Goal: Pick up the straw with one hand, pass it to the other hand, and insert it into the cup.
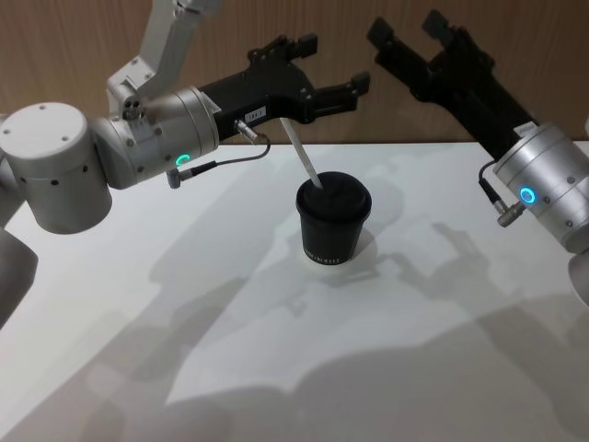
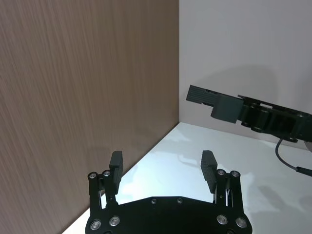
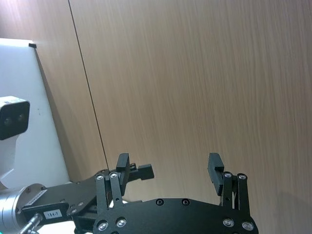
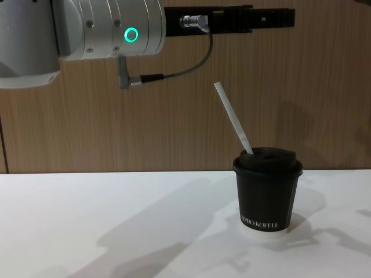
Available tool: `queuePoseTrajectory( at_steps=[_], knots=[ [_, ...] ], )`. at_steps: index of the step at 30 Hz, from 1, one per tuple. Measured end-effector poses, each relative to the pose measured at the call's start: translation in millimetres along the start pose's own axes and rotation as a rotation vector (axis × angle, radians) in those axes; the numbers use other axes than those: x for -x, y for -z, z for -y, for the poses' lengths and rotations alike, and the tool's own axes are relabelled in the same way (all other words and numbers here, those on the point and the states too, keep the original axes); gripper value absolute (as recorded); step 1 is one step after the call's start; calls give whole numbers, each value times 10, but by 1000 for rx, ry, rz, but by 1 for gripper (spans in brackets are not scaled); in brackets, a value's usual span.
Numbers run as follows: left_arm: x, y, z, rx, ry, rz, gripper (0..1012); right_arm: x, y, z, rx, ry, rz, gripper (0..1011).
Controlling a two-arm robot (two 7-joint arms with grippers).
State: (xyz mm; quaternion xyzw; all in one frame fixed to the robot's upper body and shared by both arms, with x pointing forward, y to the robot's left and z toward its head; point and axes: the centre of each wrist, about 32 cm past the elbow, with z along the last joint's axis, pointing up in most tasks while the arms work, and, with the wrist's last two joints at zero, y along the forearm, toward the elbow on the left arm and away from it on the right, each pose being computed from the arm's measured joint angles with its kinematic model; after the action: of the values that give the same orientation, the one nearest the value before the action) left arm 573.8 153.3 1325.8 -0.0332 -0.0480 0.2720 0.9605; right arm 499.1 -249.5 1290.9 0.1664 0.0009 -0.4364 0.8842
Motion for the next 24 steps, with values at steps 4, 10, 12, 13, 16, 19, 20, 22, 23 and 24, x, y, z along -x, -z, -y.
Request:
queuePoseTrajectory(
  at_steps=[4, 10, 12, 13, 16, 19, 20, 22, 23, 24],
  knots=[
    [0, 0, 0, 0, 0, 0, 1000, 7, 20, 34, 7, 7, -2, 1001],
    [0, 0, 0, 0, 0, 0, 1000, 18, 49, 77, 14, 16, -7, 1001],
    [0, 0, 0, 0, 0, 0, 1000, 22, 59, 89, 17, 20, -8, 1001],
    [0, 0, 0, 0, 0, 0, 999, 24, 61, 93, 17, 20, -8, 1001],
    [0, 0, 0, 0, 0, 0, 1000, 29, 73, 104, 19, 22, -9, 1001],
    [0, 0, 0, 0, 0, 0, 1000, 33, 79, 110, 19, 24, -9, 1001],
    [0, 0, 0, 0, 0, 0, 1000, 33, 80, 111, 19, 24, -9, 1001],
    [0, 0, 0, 0, 0, 0, 1000, 35, 83, 113, 19, 24, -10, 1001],
    [0, 0, 0, 0, 0, 0, 999, 35, 84, 115, 19, 25, -10, 1001],
    [0, 0, 0, 0, 0, 0, 1000, 35, 85, 116, 19, 25, -10, 1001]
  ],
)
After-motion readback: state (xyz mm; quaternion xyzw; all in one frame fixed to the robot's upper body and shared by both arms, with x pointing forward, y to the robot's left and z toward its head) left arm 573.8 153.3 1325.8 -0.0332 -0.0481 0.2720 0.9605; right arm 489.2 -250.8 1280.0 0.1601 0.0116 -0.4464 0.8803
